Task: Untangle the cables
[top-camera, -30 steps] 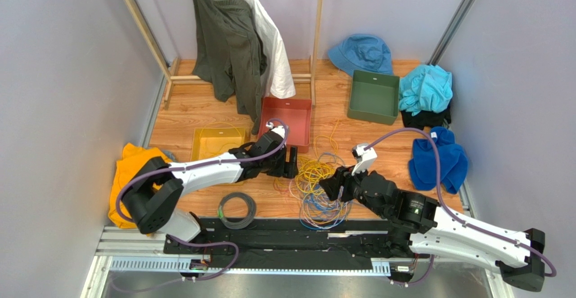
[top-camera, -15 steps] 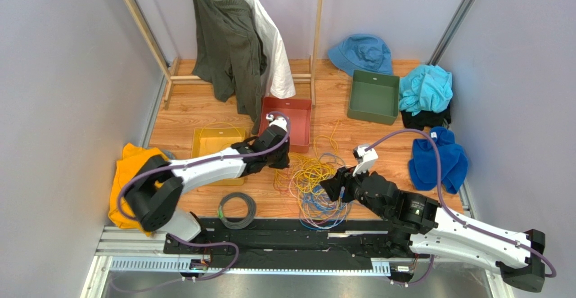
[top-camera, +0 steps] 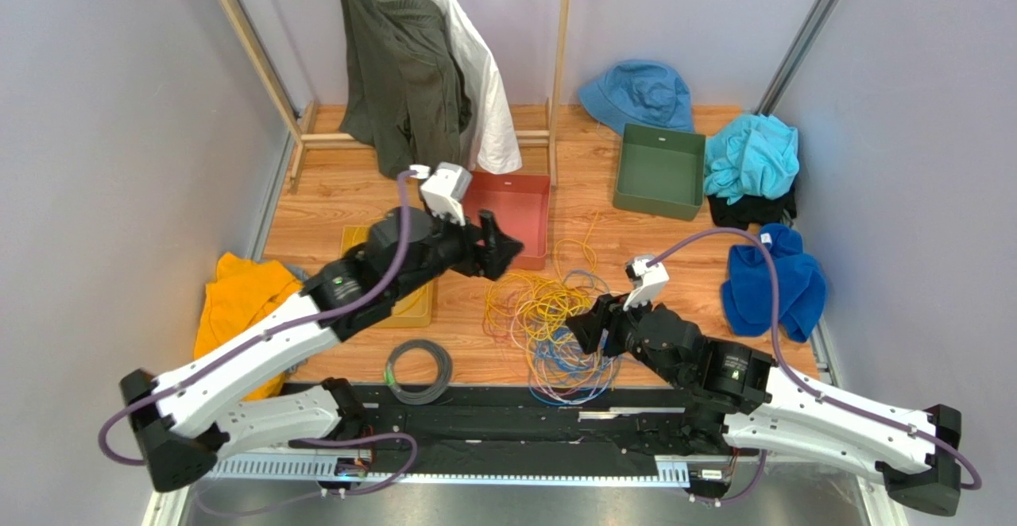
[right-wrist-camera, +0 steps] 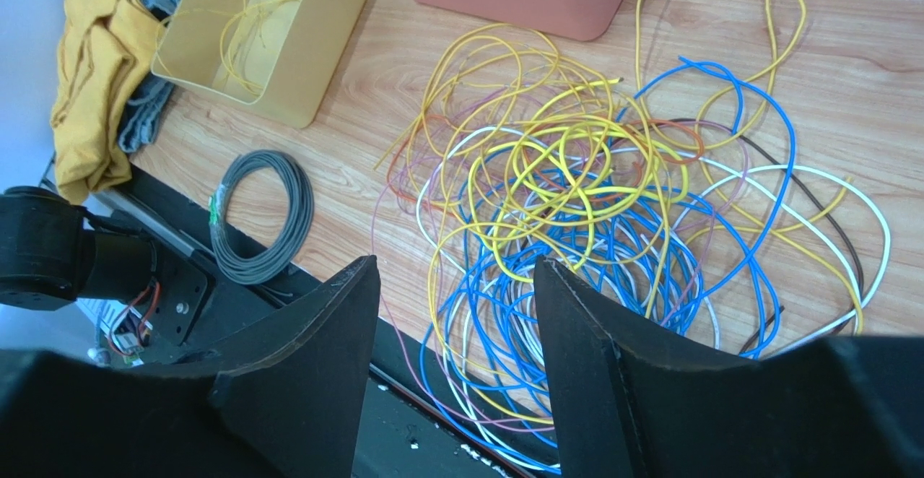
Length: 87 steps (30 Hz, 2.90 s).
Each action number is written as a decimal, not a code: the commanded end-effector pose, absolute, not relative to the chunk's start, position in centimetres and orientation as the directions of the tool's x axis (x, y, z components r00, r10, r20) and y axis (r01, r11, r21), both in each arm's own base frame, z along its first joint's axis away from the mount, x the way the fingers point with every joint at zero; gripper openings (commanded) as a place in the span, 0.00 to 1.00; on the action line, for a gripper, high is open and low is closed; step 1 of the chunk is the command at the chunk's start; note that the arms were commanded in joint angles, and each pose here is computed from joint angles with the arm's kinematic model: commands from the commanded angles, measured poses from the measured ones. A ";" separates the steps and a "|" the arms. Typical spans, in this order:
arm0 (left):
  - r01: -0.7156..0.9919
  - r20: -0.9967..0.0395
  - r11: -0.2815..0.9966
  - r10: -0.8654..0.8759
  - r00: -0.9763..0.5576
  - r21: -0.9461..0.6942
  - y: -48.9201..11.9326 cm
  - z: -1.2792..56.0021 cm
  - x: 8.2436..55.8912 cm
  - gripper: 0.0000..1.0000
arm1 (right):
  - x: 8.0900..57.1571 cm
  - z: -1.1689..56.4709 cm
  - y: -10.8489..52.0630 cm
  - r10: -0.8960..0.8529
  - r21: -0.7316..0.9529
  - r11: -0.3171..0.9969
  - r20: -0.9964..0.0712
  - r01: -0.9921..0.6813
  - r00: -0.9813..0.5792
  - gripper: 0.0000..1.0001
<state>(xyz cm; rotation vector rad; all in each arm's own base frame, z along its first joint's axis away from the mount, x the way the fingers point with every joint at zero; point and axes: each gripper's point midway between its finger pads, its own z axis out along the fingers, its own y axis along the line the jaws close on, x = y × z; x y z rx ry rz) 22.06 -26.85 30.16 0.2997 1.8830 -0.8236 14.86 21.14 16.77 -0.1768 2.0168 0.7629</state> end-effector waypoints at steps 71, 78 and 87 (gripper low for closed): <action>0.623 -0.970 0.752 -0.240 -0.046 -0.215 -18.6 58.7 18.5 0.00 | 13.5 21.3 24.5 0.180 0.474 0.631 -0.860 -0.614 -0.478 0.57; 0.513 -0.967 0.837 -0.250 0.053 -0.188 -14.7 61.7 19.0 0.00 | 13.8 19.7 25.0 0.143 0.457 0.656 -0.857 -0.601 -0.496 0.57; 0.184 -0.995 0.979 -0.094 0.042 -0.084 -10.1 57.9 22.2 0.00 | 13.9 18.2 24.1 0.122 0.439 0.693 -0.853 -0.572 -0.507 0.57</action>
